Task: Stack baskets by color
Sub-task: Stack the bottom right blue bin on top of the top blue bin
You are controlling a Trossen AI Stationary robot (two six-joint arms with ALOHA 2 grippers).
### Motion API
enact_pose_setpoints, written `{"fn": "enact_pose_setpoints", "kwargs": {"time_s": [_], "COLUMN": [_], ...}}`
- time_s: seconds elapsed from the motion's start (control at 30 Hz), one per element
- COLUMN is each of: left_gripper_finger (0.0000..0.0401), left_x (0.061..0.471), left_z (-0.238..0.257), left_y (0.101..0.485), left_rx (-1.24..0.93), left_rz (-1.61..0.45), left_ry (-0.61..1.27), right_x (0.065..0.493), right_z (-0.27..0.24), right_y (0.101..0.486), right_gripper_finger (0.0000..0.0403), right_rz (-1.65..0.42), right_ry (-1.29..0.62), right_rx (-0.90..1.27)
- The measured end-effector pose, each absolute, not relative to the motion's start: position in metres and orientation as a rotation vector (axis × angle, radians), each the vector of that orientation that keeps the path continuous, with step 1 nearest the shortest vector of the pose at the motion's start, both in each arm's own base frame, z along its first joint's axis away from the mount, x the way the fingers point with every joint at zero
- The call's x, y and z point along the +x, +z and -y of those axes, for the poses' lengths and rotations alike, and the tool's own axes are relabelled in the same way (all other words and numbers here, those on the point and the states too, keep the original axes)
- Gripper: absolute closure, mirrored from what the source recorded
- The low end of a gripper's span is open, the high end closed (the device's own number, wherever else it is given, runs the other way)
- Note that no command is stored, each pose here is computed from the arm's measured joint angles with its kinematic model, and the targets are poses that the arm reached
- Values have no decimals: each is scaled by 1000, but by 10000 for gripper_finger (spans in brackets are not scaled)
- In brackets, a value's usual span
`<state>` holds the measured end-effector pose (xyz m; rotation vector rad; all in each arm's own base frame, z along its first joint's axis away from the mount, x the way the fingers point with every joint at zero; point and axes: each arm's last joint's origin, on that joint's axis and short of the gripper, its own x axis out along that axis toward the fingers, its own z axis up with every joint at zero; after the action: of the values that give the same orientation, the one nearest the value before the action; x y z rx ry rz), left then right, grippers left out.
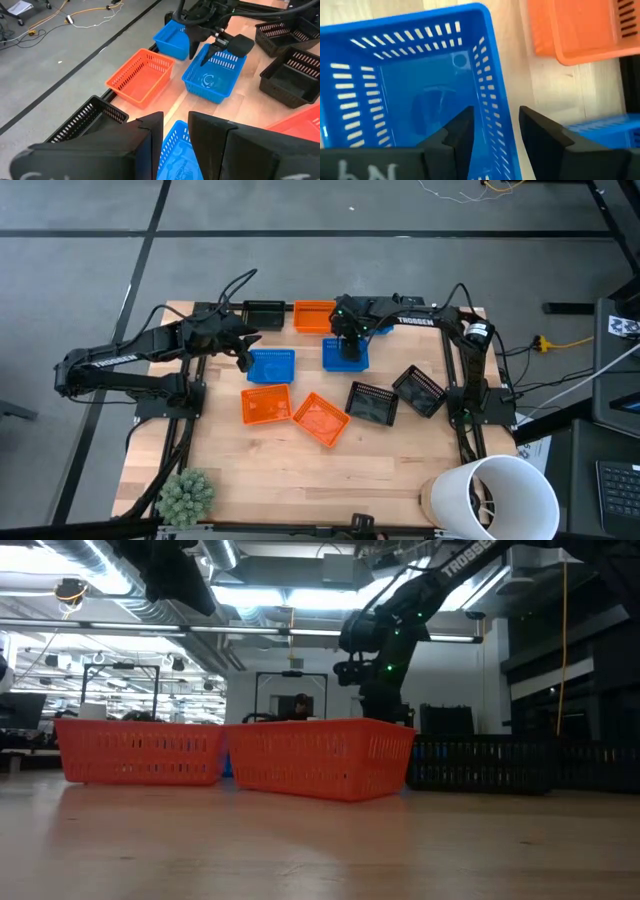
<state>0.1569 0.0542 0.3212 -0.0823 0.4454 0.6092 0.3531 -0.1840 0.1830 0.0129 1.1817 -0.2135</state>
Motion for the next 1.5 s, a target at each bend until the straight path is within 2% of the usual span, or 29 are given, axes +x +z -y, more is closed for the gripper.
{"fn": "enact_pose_setpoints", "kwargs": {"time_s": [0.33, 0.43, 0.53, 0.6, 0.73, 0.9, 1.07, 1.17, 1.3, 1.5], "left_gripper_finger": [319, 319, 319, 319, 319, 319, 319, 319, 319, 319], "left_x": [157, 157, 157, 157, 157, 157, 157, 157, 157, 157], "left_z": [-54, -54, -54, -54, -54, -54, -54, -54, -54, -54], "left_y": [321, 321, 321, 321, 321, 321, 321, 321, 321, 321], "left_rx": [-82, -82, -82, -82, -82, -84, -85, -86, -86, -86], "left_rz": [-446, -446, -445, -446, -446, -445, -444, -444, -444, -444], "left_ry": [609, 609, 609, 609, 610, 610, 610, 610, 610, 612], "right_x": [347, 348, 351, 354, 366, 376, 374, 362, 338, 306], "right_z": [179, 176, 169, 165, 163, 169, 193, 219, 256, 297], "right_y": [168, 168, 169, 174, 208, 282, 347, 373, 385, 364], "right_gripper_finger": [254, 298, 378, 390, 396, 399, 399, 399, 399, 399], "right_rz": [-1215, -1212, -1209, -1200, -1177, -1095, -943, -857, -809, -870], "right_ry": [-216, -235, -234, -220, -197, -196, -343, -473, -589, -614], "right_rx": [44, 78, 97, 107, 95, 42, -173, -216, -191, -47]}}
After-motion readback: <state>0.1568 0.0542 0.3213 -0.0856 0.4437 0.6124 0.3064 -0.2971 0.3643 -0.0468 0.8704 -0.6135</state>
